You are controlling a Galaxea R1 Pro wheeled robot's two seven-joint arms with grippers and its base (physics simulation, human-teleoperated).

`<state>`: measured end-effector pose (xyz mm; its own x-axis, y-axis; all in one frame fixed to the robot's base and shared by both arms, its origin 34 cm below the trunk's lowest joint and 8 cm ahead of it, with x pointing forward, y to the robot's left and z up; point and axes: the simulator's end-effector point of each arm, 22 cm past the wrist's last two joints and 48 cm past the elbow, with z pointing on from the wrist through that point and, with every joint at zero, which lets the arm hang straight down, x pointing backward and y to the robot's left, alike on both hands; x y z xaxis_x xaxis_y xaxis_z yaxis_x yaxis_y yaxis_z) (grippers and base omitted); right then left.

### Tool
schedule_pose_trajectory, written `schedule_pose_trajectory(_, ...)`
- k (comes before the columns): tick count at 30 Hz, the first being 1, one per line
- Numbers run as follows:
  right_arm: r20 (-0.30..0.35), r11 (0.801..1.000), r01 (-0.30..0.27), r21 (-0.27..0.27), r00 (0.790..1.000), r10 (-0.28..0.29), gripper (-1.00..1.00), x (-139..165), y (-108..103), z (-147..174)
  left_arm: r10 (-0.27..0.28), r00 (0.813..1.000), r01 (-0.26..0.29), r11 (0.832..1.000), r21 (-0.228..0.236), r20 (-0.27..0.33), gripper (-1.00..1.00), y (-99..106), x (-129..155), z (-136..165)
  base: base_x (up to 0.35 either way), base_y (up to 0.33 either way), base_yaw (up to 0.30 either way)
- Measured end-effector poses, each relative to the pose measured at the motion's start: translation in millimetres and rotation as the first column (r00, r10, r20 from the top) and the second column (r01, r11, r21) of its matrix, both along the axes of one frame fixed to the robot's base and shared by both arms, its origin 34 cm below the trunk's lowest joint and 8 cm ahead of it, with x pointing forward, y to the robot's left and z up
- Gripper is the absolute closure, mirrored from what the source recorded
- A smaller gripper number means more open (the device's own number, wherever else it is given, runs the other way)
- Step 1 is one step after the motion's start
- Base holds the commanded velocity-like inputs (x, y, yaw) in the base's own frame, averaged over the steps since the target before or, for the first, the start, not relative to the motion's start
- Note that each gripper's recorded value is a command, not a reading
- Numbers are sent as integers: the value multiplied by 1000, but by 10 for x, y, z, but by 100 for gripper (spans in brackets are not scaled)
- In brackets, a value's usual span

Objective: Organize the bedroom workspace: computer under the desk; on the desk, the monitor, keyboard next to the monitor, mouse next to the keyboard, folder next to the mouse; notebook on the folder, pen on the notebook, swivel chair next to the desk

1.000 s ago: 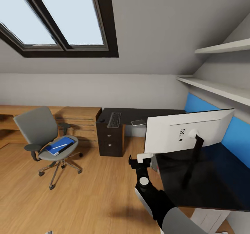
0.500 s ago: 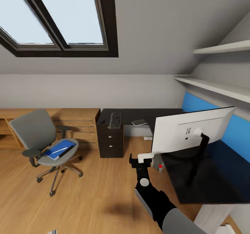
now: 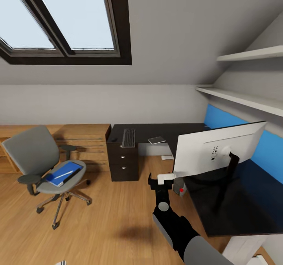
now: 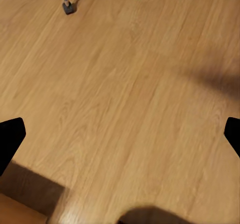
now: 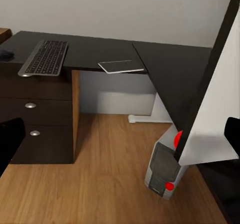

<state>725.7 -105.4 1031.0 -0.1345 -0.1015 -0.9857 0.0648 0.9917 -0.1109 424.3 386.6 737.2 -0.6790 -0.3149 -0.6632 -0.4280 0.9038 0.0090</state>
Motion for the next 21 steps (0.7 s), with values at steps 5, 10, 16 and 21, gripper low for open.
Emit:
schedule_pose_trajectory(5, 9, 1000, 0, 0, 1000, 0, -100, 11, 2, 13, 1, 1000, -1, 1000, 0, -2, -100, 1, 0, -9, 151, 0, 0)
schedule_pose_trajectory(10, 7, 1000, -3, -3, 1000, 3, -100, 6, 4, -8, 1, 1000, -1, 1000, -1, -2, -100, -1, 0, -10, 34, 0, 0)
schedule_pose_trajectory(16, 5, 997, -52, -50, 999, 53, -100, -48, 163, -57, -1, 1000, 1, 1000, -4, -1, -100, -30, 2, -11, 196, 0, 0)
schedule_pose_trajectory(21, 7, 996, -57, -63, 998, 57, -100, -62, 193, -62, -2, 1000, 2, 1000, -6, -7, -100, -43, -14, -31, 120, 0, 0)
